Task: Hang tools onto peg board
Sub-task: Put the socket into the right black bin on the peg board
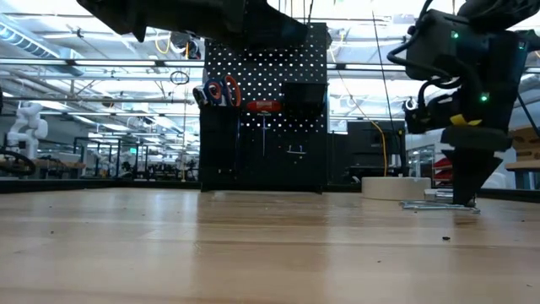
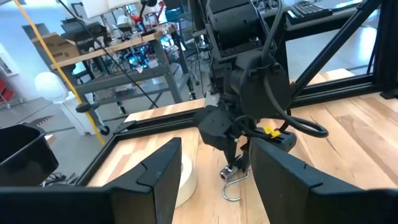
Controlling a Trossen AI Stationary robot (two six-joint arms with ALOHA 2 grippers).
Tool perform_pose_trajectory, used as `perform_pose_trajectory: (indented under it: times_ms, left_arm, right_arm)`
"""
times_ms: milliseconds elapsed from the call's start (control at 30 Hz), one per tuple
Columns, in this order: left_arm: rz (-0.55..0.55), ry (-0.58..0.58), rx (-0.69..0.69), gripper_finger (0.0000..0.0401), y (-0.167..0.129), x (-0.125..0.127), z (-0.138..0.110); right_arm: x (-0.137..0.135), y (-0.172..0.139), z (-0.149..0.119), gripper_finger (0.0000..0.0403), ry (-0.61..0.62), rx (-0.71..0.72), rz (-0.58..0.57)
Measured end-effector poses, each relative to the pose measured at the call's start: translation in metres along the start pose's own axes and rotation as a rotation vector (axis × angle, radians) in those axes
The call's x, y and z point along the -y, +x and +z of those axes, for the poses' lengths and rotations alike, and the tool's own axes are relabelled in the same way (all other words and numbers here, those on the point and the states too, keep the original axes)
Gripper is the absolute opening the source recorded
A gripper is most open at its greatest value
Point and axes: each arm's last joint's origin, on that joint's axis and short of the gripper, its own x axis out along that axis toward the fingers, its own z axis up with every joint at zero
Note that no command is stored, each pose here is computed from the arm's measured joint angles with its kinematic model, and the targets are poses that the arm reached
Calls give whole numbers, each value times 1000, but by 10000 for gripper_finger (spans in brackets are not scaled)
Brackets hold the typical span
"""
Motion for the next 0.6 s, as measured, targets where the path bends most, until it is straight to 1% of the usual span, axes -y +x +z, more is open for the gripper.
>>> perform_pose_trajectory:
  times_ms: [133, 167, 267, 333, 433, 533, 600]
  left_arm:
    - [-5, 0, 0, 189, 0, 0, 0]
    - [-7, 1, -1, 189, 0, 0, 0]
    - [-50, 2, 5, 189, 0, 2, 0]
    - [-119, 2, 24, 189, 0, 4, 0]
    - [-219, 1, 48, 189, -1, 7, 1]
    - [-245, -21, 50, 189, -1, 8, 1]
    - [-246, -32, 44, 189, -1, 8, 0]
  right_arm:
    - [-1, 0, 0, 83, -23, -14, 25]
    - [-1, 0, 0, 79, -36, -14, 25]
    - [-1, -1, 0, 79, -68, -8, 26]
    - [0, -4, 0, 79, -82, 1, 30]
    - [1, -13, 2, 79, -89, 27, 69]
    - [-3, -28, 5, 79, -106, 90, 125]
    - [-8, -39, 8, 79, -127, 170, 171]
